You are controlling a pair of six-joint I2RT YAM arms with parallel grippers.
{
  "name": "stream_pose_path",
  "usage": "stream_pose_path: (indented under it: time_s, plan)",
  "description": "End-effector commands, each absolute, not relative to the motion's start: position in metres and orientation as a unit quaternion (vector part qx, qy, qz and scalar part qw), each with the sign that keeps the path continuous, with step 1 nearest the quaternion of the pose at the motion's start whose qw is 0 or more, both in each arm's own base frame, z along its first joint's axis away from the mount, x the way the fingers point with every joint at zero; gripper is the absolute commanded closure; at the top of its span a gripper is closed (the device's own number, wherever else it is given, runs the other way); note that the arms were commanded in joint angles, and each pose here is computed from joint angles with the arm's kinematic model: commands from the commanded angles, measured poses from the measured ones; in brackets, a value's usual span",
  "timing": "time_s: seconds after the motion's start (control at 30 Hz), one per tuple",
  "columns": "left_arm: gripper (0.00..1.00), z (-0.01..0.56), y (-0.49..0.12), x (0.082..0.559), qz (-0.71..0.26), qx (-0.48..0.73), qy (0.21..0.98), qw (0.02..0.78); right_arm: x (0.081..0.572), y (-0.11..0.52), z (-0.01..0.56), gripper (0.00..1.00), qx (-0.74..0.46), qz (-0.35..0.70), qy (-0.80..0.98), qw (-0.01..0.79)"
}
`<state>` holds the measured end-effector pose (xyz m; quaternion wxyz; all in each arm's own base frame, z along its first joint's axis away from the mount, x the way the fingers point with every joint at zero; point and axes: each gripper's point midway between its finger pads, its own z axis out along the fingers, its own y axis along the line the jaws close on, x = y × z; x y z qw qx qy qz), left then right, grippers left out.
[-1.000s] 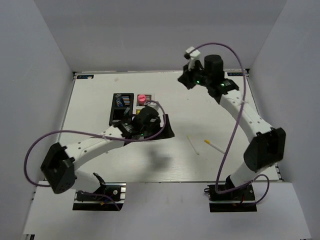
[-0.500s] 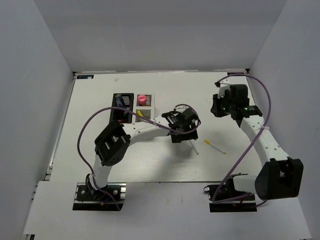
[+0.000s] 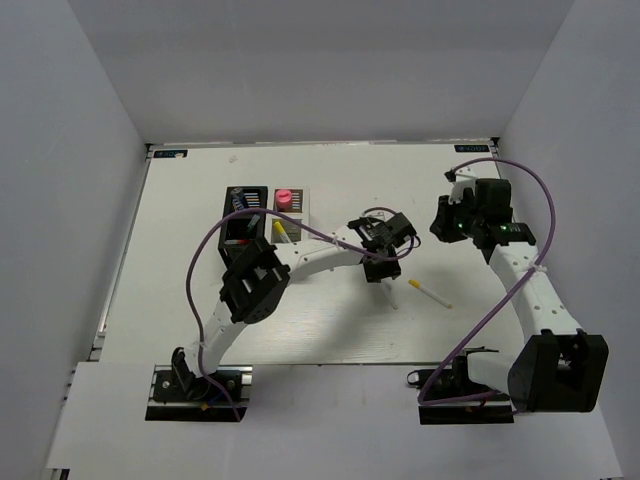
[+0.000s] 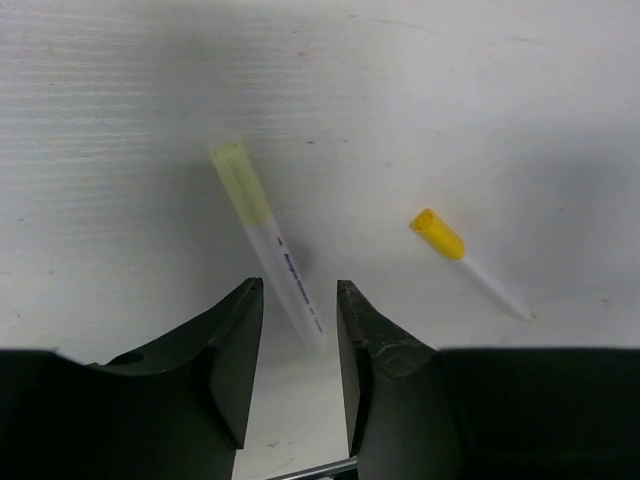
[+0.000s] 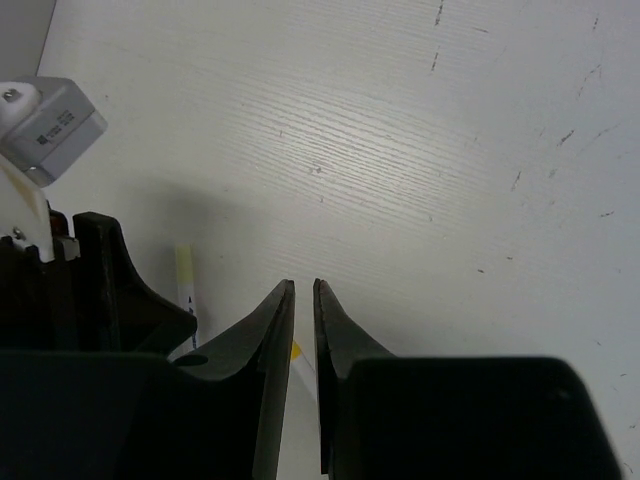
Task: Sort the stationery into containers
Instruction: Pick up the pen from the center of the board.
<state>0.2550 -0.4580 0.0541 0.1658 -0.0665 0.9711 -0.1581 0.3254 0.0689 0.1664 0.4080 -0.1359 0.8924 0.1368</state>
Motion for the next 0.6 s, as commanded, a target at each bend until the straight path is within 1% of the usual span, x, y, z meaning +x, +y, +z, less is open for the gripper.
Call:
stream_pose_path:
  time_s: [0.0, 0.17, 0.23, 0.27, 0.33, 0.47, 0.53, 0.57]
  plan:
    - [0.54, 0.058, -0.450, 0.253, -0.134, -0.073, 0.975, 0.165, 0.324, 0.068, 0.174, 0.80, -0.130, 0.150, 0.884, 0.422]
    - [0.56, 0.060, -0.448, 0.250, -0.125, -0.069, 0.976, 0.166, 0.321, 0.066, 0.173, 0.80, -0.125, 0.155, 0.884, 0.424]
    - [0.60, 0.055, -0.448, 0.250, -0.116, -0.062, 0.978, 0.163, 0.321, 0.058, 0.172, 0.80, -0.112, 0.153, 0.885, 0.425]
    - [0.61, 0.044, -0.448, 0.250, -0.105, -0.061, 0.980, 0.158, 0.320, 0.057, 0.171, 0.80, -0.112, 0.154, 0.886, 0.423]
    - [0.62, 0.045, -0.451, 0.252, -0.103, -0.056, 0.981, 0.158, 0.320, 0.055, 0.171, 0.80, -0.108, 0.155, 0.886, 0.425]
    - [0.62, 0.046, -0.455, 0.254, -0.104, -0.052, 0.980, 0.159, 0.315, 0.053, 0.168, 0.80, -0.103, 0.157, 0.886, 0.425]
    - [0.58, 0.045, -0.453, 0.253, -0.100, -0.051, 0.981, 0.157, 0.313, 0.052, 0.166, 0.80, -0.099, 0.158, 0.887, 0.423]
    - [0.58, 0.042, -0.451, 0.252, -0.096, -0.051, 0.982, 0.155, 0.313, 0.051, 0.164, 0.80, -0.097, 0.158, 0.888, 0.422]
